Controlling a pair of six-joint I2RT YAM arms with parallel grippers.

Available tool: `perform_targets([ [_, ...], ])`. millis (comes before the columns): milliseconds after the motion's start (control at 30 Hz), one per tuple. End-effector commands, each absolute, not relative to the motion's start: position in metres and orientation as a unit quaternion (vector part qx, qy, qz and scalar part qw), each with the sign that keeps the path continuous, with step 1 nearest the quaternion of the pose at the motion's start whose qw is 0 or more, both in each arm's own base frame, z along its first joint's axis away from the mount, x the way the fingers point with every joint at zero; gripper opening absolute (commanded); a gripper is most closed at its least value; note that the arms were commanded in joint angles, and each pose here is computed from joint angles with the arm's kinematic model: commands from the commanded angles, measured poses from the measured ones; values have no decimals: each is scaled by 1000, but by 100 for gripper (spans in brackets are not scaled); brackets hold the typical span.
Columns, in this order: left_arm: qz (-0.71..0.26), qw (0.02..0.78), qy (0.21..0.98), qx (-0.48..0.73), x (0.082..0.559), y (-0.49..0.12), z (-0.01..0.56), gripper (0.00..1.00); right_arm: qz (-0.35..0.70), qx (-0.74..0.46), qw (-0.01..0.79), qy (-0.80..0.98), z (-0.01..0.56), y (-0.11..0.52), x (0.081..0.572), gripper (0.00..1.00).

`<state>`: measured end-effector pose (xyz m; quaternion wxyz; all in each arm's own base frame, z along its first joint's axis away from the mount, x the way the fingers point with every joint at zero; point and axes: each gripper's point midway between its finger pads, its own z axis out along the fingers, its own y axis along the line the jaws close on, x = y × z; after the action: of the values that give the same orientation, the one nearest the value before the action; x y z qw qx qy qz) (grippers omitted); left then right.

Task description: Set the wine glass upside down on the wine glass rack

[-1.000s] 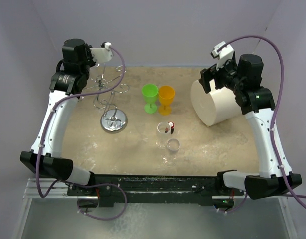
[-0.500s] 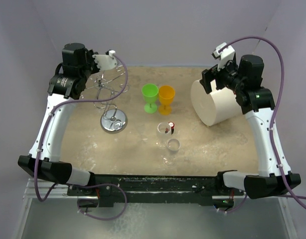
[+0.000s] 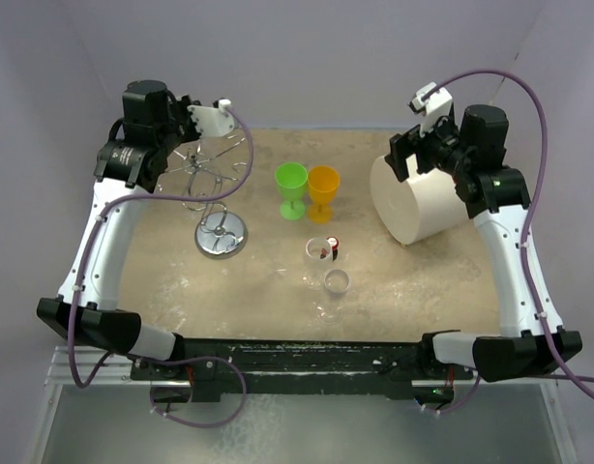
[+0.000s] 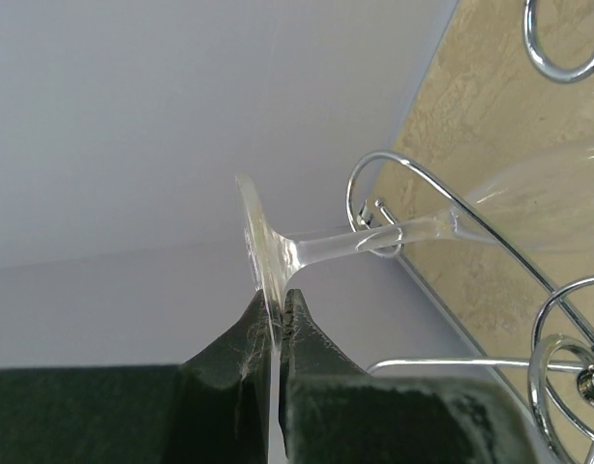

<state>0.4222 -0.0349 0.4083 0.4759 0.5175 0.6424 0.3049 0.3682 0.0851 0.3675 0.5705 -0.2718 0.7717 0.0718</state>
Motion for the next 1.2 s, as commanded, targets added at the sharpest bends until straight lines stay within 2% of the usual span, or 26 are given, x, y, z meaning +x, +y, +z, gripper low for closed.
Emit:
perform_targets([
  [0, 304, 529, 609, 507, 431, -49, 442, 0, 78, -269, 587, 760, 379, 87, 372, 97],
  [333, 329, 545, 599, 486, 456, -50, 447, 0, 81, -272, 584, 760, 378, 88, 375, 97],
  [467, 340, 529, 613, 479, 462, -44, 439, 0, 84, -274, 581, 762, 375, 90, 377, 97],
  [1167, 329, 484, 663, 467, 443, -23, 413, 0, 86, -275, 580, 762, 370, 90, 377, 97],
])
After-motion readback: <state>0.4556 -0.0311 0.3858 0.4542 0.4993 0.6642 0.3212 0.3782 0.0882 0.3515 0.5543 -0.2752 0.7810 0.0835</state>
